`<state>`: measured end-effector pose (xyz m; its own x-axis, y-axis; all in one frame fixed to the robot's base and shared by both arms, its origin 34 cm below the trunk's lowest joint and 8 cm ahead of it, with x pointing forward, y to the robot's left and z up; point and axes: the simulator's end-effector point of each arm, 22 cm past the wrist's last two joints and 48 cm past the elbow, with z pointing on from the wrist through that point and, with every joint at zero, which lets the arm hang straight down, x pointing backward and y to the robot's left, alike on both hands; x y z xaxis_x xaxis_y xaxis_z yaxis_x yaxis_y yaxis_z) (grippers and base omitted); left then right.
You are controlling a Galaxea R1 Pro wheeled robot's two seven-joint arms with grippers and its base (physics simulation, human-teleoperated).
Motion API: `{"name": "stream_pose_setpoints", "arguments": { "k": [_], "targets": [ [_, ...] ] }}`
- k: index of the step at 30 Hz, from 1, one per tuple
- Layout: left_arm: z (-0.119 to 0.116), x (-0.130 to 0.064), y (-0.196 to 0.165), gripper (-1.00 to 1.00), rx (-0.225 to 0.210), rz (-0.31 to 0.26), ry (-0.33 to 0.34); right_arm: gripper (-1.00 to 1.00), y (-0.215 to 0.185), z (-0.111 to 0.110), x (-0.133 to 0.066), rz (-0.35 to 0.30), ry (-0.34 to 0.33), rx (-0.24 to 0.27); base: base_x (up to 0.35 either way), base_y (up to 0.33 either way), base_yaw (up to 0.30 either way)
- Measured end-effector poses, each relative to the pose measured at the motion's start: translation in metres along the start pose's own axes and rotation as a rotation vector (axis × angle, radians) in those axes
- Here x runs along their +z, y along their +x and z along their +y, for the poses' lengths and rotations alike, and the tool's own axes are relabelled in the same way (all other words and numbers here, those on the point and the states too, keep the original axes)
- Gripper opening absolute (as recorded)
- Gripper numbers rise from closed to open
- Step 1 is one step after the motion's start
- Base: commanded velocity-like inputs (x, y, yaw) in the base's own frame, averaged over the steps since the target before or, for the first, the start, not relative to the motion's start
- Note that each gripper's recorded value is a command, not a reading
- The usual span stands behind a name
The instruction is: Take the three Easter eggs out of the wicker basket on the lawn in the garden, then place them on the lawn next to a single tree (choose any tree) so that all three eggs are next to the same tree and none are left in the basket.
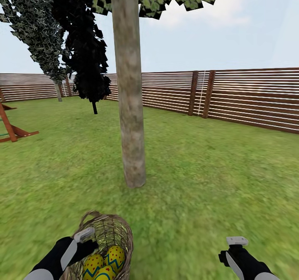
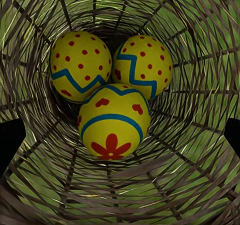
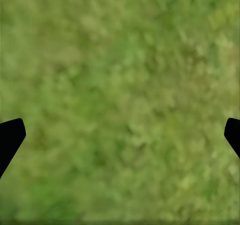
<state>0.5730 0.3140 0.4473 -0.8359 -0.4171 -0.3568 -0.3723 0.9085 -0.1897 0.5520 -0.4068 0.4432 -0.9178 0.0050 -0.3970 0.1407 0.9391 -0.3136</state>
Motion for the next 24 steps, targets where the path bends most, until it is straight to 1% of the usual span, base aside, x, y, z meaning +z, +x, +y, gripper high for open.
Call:
{"name": "stream_pose_setpoints", "arguments": {
  "k": [4, 20, 24],
  "targets": [
    [0.0, 0.0, 0.0, 1.0, 0.0, 0.001, 0.0, 1.0, 0.0, 0.0, 0.0, 0.0, 0.0, 0.0, 0.0, 0.0, 0.0],
    [-0.009, -0.027, -0.014, 1.0, 0.005, 0.003, -0.003, 1.0, -0.018, -0.009, -0.026, 0.0, 0.0, 0.0, 0.0, 0.0, 0.0],
    [-0.01, -0.027, -0.015, 1.0, 0.005, 0.002, 0.0, 1.0, -0.018, -0.009, -0.026, 0.0, -0.001, 0.0, 0.0, 0.0, 0.0]
  ]
}}
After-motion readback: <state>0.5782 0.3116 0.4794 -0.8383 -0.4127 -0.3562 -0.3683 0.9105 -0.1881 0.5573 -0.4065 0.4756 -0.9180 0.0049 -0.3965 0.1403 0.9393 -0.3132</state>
